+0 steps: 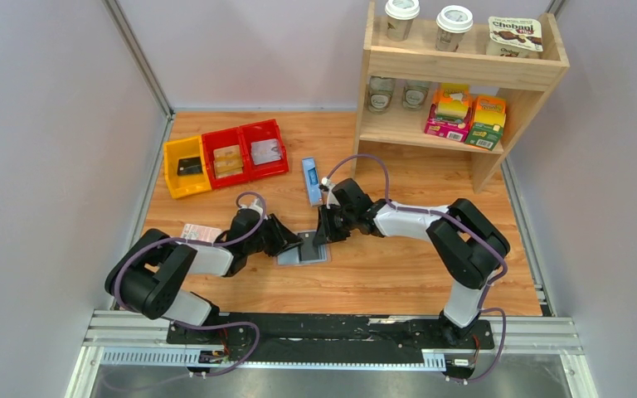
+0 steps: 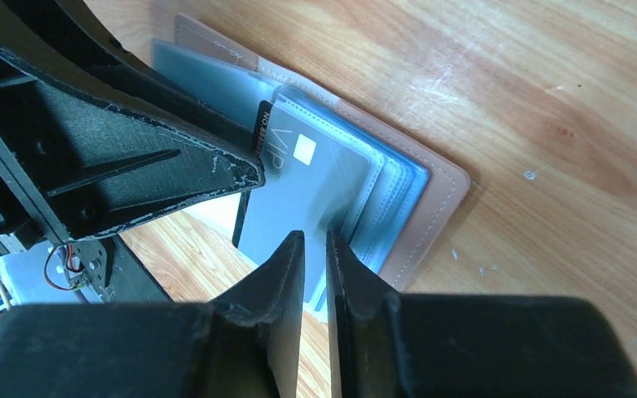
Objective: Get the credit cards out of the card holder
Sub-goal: Remove the credit card from the card holder.
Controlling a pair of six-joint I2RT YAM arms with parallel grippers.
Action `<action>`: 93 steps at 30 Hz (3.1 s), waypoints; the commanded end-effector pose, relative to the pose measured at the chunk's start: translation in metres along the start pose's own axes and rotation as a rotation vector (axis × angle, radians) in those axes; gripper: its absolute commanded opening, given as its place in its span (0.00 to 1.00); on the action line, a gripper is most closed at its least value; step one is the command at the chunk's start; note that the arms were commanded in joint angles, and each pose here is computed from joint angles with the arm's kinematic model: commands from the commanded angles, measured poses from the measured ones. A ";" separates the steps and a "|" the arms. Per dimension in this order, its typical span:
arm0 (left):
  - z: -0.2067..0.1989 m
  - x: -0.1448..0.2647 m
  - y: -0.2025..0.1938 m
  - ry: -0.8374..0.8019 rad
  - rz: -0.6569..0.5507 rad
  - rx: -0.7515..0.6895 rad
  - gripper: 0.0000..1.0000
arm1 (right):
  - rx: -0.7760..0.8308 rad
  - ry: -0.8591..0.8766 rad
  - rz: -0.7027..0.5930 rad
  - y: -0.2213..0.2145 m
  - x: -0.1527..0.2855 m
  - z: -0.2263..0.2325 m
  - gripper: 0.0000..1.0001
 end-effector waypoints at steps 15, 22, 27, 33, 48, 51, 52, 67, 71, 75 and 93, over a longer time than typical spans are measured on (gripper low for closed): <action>-0.003 0.006 0.001 -0.095 -0.021 0.038 0.29 | 0.023 0.025 -0.048 0.013 0.000 0.006 0.18; 0.006 0.008 0.003 -0.004 -0.032 0.051 0.32 | 0.034 -0.052 -0.096 0.027 0.018 0.009 0.23; 0.015 0.010 0.001 0.055 -0.031 0.063 0.32 | 0.018 -0.051 -0.084 0.027 0.014 0.008 0.24; 0.017 0.009 -0.002 0.045 -0.022 0.073 0.32 | 0.010 -0.020 -0.070 0.025 0.007 0.009 0.24; 0.015 0.008 -0.004 -0.028 -0.031 0.095 0.32 | -0.003 0.026 -0.014 0.014 -0.010 0.005 0.22; 0.012 0.007 -0.005 -0.062 -0.033 0.104 0.32 | -0.003 0.033 -0.012 0.014 -0.010 0.006 0.22; 0.009 0.008 -0.004 -0.082 -0.038 0.104 0.32 | -0.005 0.030 -0.010 0.013 -0.011 0.005 0.22; -0.016 0.017 0.004 -0.215 -0.075 0.043 0.15 | -0.001 -0.018 0.019 0.003 -0.019 -0.010 0.22; -0.014 0.020 0.004 -0.210 -0.088 0.046 0.09 | -0.003 -0.028 0.024 0.002 -0.022 -0.013 0.22; -0.010 0.022 0.004 -0.188 -0.097 0.057 0.07 | -0.012 -0.042 0.030 0.000 -0.024 -0.020 0.22; 0.009 0.030 0.004 -0.095 -0.111 0.105 0.08 | -0.009 -0.114 0.018 0.007 -0.025 -0.045 0.19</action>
Point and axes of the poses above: each gripper's point midway between its finger pads, its own x axis back along the fingers, its own z axis along the line the jaws close on, y = z × x, the point moved 4 cm from there along x, back along the fingers, and after that the axes turned 2 degrees about x, right-handed, at the moved point
